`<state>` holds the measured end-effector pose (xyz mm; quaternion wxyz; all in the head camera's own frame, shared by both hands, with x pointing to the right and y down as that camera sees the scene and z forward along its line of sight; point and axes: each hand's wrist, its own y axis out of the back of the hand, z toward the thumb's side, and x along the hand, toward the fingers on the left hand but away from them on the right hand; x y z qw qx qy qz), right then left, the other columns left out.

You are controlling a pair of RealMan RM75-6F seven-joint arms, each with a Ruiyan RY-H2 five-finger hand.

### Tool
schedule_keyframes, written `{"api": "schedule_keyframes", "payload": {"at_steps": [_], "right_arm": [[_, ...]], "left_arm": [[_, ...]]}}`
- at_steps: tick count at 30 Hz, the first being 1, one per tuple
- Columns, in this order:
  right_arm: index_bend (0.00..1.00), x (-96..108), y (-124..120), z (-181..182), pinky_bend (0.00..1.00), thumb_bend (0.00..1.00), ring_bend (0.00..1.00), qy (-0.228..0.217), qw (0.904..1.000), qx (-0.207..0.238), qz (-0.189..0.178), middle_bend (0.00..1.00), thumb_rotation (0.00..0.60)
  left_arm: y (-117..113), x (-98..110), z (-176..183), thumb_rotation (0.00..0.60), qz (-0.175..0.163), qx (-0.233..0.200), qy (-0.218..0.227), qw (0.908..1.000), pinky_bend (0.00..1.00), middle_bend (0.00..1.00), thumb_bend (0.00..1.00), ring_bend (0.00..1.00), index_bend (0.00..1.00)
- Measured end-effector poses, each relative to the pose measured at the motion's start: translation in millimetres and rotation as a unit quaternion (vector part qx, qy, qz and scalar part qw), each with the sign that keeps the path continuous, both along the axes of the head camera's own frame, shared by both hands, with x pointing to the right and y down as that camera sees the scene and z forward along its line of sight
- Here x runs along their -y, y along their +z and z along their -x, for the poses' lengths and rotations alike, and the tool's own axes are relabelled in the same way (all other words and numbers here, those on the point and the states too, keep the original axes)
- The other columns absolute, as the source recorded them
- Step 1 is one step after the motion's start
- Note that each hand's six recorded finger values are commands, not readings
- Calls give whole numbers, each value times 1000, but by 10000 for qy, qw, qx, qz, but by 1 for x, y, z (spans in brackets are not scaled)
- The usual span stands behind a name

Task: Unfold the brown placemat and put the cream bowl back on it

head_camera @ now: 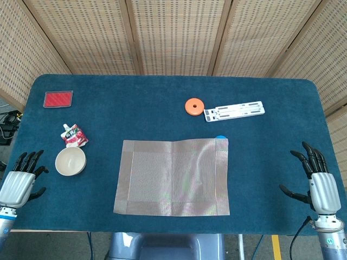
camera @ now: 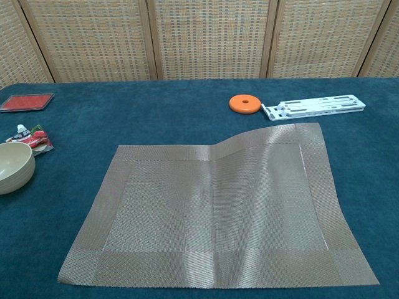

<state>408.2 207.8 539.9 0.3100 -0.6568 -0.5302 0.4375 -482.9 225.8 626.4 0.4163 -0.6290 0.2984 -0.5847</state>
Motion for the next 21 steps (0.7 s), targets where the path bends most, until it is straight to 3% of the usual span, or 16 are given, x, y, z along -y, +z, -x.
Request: {"api": "schedule_keyframes", "payload": {"at_steps": [8, 21], "right_arm": [[200, 0, 0, -1, 0, 223, 0, 9, 10000, 35, 6, 0, 600], [200, 0, 1, -1, 0, 223, 0, 2, 10000, 43, 34, 0, 600]], "left_arm": [[27, 6, 4, 600, 197, 108, -155, 9996, 0, 0, 215, 0, 432], [63, 22, -20, 600, 334, 68, -84, 9994, 0, 0, 263, 0, 473]]}}
